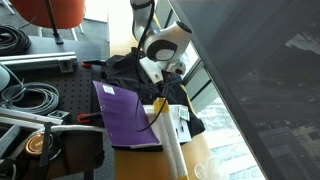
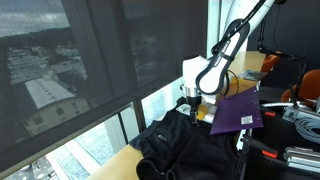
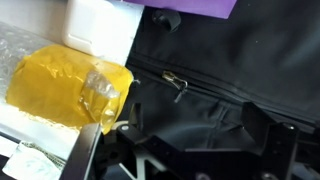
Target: Close the zip on the black jacket.
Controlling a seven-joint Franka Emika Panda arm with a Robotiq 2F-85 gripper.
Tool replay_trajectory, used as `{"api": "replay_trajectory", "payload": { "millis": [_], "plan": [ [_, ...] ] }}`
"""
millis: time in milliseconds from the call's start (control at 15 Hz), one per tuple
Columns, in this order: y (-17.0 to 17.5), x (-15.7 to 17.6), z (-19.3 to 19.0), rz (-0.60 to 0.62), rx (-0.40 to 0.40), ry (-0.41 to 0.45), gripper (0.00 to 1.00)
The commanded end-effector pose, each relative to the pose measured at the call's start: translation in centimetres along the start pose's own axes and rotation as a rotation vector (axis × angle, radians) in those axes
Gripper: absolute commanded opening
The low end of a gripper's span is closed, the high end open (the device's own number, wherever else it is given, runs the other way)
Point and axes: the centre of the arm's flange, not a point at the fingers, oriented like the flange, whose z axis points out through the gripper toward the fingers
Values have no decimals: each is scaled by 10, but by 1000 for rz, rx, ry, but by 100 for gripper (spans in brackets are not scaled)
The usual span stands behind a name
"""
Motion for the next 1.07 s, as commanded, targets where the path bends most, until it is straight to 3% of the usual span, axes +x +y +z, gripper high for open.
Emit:
{"api": "replay_trajectory", "payload": {
  "millis": [0, 667, 1000],
  "plan": [
    [-5, 13, 5, -16, 4, -3, 100],
    [-4, -3, 9, 0, 24, -35, 100],
    [-3, -2, 2, 81, 55, -24, 100]
  ]
}}
